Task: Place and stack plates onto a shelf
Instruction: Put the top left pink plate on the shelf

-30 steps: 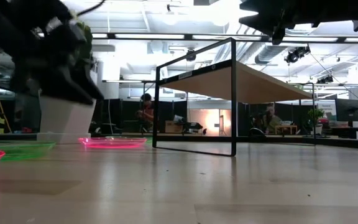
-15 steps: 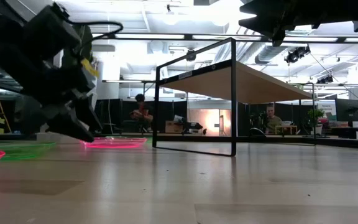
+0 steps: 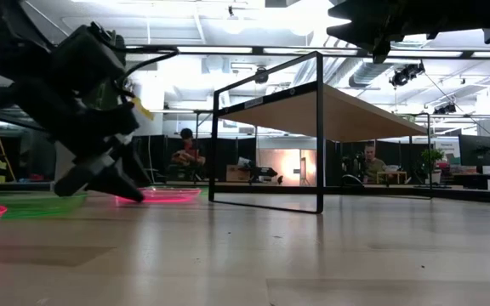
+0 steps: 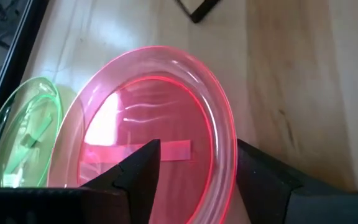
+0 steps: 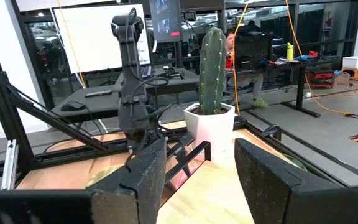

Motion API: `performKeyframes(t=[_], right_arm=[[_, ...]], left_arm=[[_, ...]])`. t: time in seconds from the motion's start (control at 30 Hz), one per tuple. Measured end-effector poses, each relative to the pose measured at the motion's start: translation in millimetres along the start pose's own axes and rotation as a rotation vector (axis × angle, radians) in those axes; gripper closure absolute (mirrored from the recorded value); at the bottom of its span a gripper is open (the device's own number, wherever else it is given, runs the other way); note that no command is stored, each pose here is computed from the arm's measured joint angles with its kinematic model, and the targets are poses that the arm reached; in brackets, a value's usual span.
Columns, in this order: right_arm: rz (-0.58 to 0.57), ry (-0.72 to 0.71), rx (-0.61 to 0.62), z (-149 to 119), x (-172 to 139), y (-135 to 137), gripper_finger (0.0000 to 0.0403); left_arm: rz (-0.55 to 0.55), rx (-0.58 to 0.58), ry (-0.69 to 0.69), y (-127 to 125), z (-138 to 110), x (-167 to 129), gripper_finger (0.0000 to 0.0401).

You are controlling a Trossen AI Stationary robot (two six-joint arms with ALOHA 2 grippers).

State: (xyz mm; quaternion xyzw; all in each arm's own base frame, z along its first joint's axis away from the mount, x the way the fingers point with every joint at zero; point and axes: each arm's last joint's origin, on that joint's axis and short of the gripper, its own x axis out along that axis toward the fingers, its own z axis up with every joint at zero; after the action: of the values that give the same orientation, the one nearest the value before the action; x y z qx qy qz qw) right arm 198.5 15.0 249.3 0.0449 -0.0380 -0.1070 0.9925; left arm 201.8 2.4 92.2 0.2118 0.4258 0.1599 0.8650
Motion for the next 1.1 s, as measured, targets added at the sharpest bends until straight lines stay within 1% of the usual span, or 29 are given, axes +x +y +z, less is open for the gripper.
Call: performKeyframes(t=[0.1,0.17,0.27,0.37,0.4,0.43,0.53,0.6,0.9,1.03,1.1], right_arm=[[0.0,0.0,0.0,0.0,0.0,0.0,0.0224],[0.0,0.0,0.0,0.0,0.0,0.0,0.0224],[0.0,0.0,0.01,0.0,0.0,0.0,0.0224],[0.0,0.0,0.016,0.0,0.0,0.0,0.0224],[0.0,0.0,0.016,0.0,0.0,0.0,0.0224],[0.0,0.0,0.016,0.0,0.0,0.0,0.0224],[0.0,0.0,0.016,0.0,0.0,0.0,0.0224],[0.0,0.0,0.022,0.0,0.0,0.0,0.0224],[0.0,0.0,0.023,0.0,0.0,0.0,0.0224],[0.0,0.0,0.023,0.0,0.0,0.0,0.0224],[0.0,0.0,0.022,0.0,0.0,0.0,0.0224]], left_arm=[[0.003,-0.008,0.003,1.4,-0.5,1.2,0.0245],[0.003,-0.007,0.006,1.6,-1.0,1.4,0.027],[0.002,-0.005,0.01,1.4,-1.5,1.4,0.032],[0.002,-0.011,0.015,1.4,-2.4,1.5,0.0379],[0.003,-0.019,0.014,1.7,-2.3,1.2,0.039],[0.005,-0.027,0.012,2.2,-2.0,0.7,0.0394],[0.005,-0.027,0.007,2.6,-1.5,-1.3,0.039],[0.001,-0.025,-0.005,2.5,0.2,-3.8,0.0396],[-0.033,-0.028,-0.075,6.8,33.4,-27.0,0.04],[-0.052,-0.033,-0.077,8.7,45.4,-41.3,0.04],[-0.032,-0.042,-0.076,10.5,50.3,-48.3,0.0401]])
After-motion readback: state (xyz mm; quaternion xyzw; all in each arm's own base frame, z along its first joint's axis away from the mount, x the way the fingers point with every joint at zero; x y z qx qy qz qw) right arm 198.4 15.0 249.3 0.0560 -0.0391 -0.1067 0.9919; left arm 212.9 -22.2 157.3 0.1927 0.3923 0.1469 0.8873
